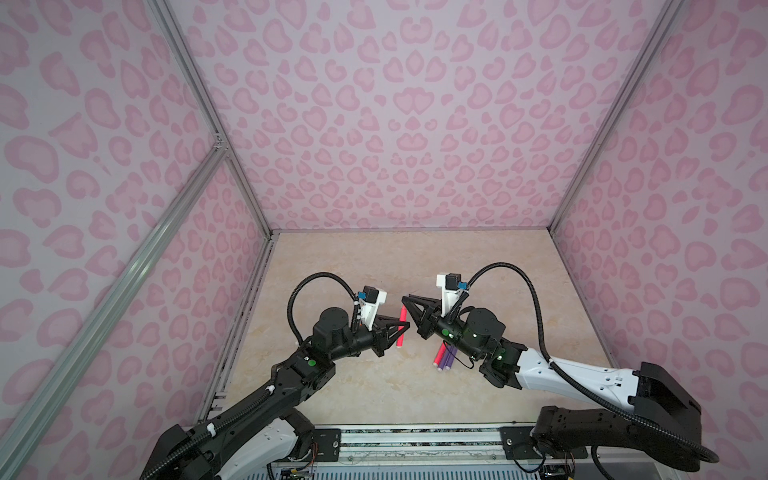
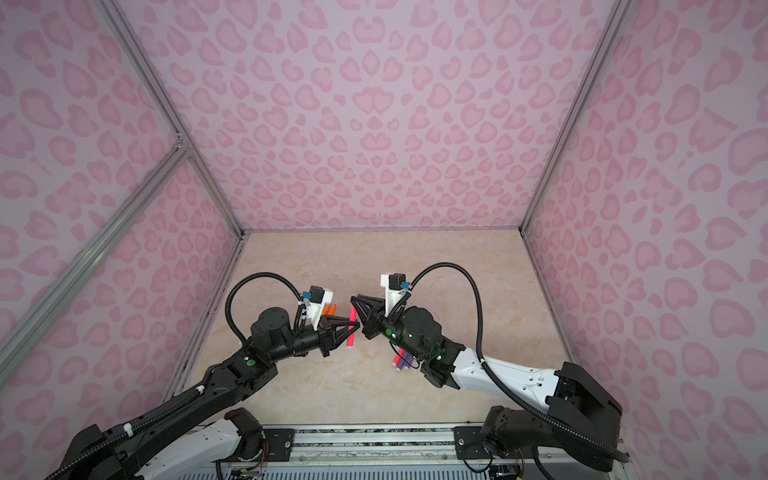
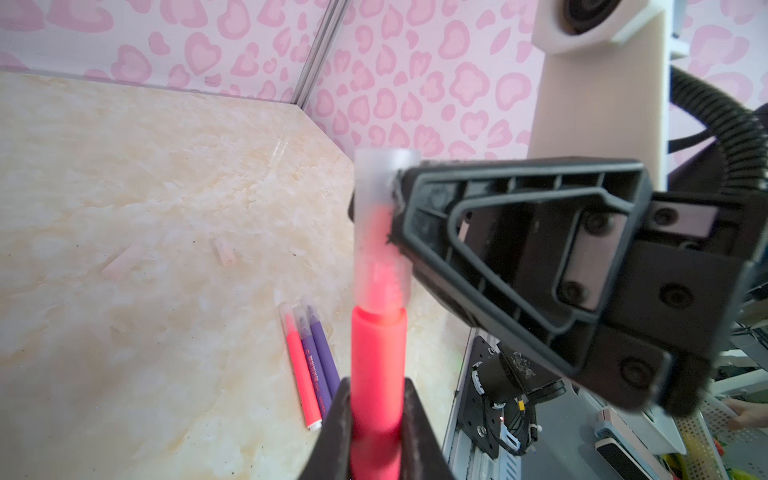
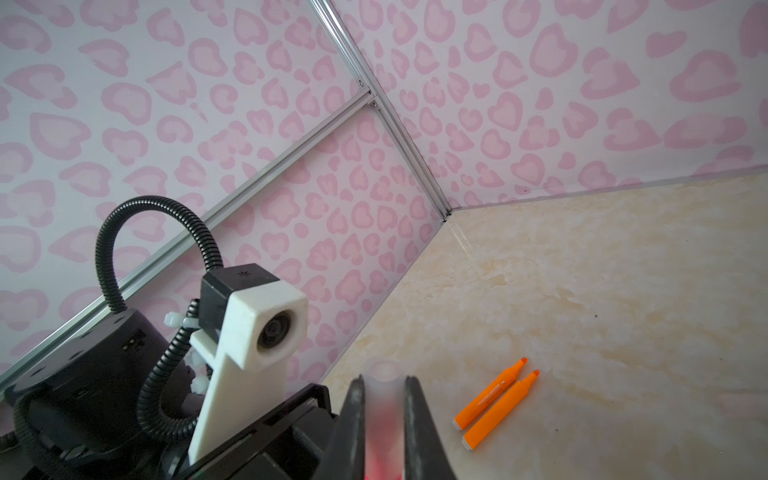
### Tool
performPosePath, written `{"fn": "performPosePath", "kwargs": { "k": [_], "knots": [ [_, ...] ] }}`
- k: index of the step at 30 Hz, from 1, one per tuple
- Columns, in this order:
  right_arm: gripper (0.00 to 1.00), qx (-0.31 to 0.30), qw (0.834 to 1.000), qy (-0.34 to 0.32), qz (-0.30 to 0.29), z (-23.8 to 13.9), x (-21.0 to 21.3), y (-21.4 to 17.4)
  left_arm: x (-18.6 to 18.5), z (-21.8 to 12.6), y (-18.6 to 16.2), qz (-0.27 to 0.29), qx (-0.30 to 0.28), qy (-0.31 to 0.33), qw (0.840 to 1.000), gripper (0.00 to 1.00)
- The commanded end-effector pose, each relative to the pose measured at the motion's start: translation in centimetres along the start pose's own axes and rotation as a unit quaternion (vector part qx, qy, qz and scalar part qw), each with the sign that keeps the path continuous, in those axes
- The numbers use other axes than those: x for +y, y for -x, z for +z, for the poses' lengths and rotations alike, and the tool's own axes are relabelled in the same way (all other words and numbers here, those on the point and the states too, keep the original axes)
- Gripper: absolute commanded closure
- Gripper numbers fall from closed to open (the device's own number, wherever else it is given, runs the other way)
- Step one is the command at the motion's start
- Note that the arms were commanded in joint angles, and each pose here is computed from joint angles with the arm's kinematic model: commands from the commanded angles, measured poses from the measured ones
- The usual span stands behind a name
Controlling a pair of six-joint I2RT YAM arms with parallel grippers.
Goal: Insert the pens into the pen caps
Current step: 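Push the pale pink cap down over the pink highlighter tip with the right gripper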
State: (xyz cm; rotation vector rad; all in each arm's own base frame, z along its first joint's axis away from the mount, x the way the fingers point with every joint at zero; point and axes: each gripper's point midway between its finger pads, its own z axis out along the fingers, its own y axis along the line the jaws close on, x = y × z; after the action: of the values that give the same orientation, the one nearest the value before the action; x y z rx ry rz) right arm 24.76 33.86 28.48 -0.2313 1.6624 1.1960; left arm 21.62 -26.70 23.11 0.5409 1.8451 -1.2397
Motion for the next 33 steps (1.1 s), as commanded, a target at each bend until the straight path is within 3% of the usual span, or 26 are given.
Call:
{"fn": "performPosePath", "kwargs": {
  "k": [1,14,22,27,29,33],
  "knots": [
    [1.00,0.017,1.000,0.013,-0.013,-0.2,0.3,-0.4,-0.3,-0.2,1.8,0.005,-0.037,0.001,0.999,0.96],
    [1.00,0.045,0.998,0.051,-0.015,0.0,1.5,-1.1,-1.0,-0.7,2.2,0.013,-0.042,-0.011,0.999,0.96],
    [1.00,0.029,0.997,0.070,-0.001,-0.5,1.9,-1.6,-1.3,-0.9,2.3,0.014,-0.045,-0.014,0.999,0.96],
    [0.99,0.031,0.998,0.055,-0.004,-0.2,1.7,-1.6,-1.2,-0.9,2.3,0.015,-0.046,-0.013,0.999,0.96],
    [0.92,0.028,0.998,0.052,-0.005,-0.2,1.6,-1.5,-1.2,-1.0,2.3,0.016,-0.047,-0.010,0.999,0.96],
    [0.67,0.011,1.000,0.029,-0.001,-0.2,1.1,-0.6,-1.0,-1.0,2.4,0.019,-0.048,-0.004,0.999,0.96]
  ]
}}
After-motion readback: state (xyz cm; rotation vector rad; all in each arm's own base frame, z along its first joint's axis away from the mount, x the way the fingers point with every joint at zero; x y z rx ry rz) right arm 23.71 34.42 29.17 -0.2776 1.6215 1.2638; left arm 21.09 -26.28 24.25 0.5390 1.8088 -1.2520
